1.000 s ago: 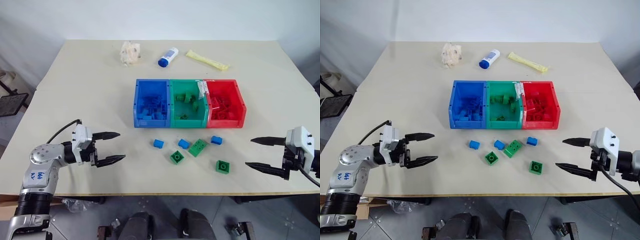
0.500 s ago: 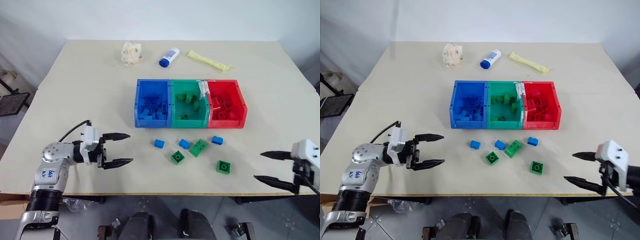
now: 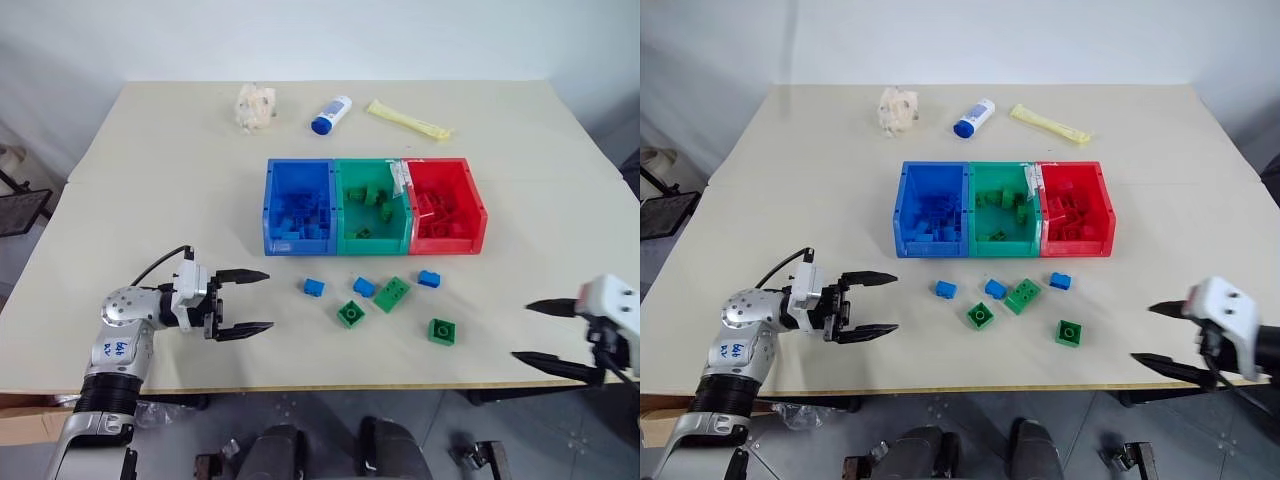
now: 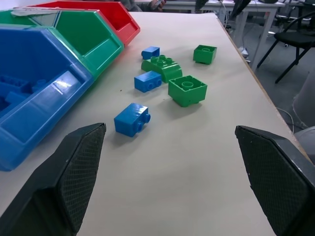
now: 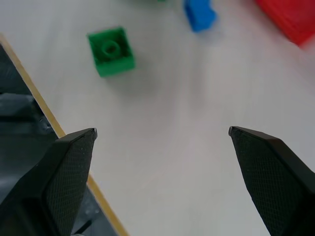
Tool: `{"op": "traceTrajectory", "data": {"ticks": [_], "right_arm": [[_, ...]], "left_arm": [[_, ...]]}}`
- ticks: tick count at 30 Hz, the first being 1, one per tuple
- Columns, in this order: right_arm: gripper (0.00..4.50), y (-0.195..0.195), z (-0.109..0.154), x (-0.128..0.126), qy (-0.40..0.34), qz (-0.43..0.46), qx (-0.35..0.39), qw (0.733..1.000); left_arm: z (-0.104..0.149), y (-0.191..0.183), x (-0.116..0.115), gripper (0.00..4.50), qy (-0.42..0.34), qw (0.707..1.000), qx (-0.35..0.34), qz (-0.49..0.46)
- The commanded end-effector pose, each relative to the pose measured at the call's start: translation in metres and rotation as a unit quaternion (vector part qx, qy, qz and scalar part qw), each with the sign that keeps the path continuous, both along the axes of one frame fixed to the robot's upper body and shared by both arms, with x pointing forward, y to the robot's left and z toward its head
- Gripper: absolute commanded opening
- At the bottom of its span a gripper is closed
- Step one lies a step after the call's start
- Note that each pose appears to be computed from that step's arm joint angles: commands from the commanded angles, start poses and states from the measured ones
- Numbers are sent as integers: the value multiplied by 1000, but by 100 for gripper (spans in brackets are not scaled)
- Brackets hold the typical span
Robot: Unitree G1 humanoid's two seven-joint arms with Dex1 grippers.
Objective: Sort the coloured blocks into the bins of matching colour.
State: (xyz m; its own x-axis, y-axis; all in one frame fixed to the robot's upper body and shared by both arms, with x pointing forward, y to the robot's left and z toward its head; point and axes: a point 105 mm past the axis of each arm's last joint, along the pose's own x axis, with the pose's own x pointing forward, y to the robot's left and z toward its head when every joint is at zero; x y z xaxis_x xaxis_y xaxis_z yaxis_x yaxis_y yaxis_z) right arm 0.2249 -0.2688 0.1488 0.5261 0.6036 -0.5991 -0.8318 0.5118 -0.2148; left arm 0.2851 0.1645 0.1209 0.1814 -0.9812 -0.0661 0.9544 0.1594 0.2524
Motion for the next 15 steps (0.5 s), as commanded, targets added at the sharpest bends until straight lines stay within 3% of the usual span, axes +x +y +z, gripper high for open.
{"op": "traceTrajectory", "data": {"ticks": [1,9,15], "right_arm": [[450,15,-1,5,12,28,-15,999],[450,46,-18,35,24,64,-15,998],[450,50,-35,36,52,74,-20,996]], "left_arm": [[7,-2,-8,447,-15,1000,-3,-9],[7,-1,-23,447,-5,1000,-8,1],[5,-3,-32,447,2,1000,-10,11]]}}
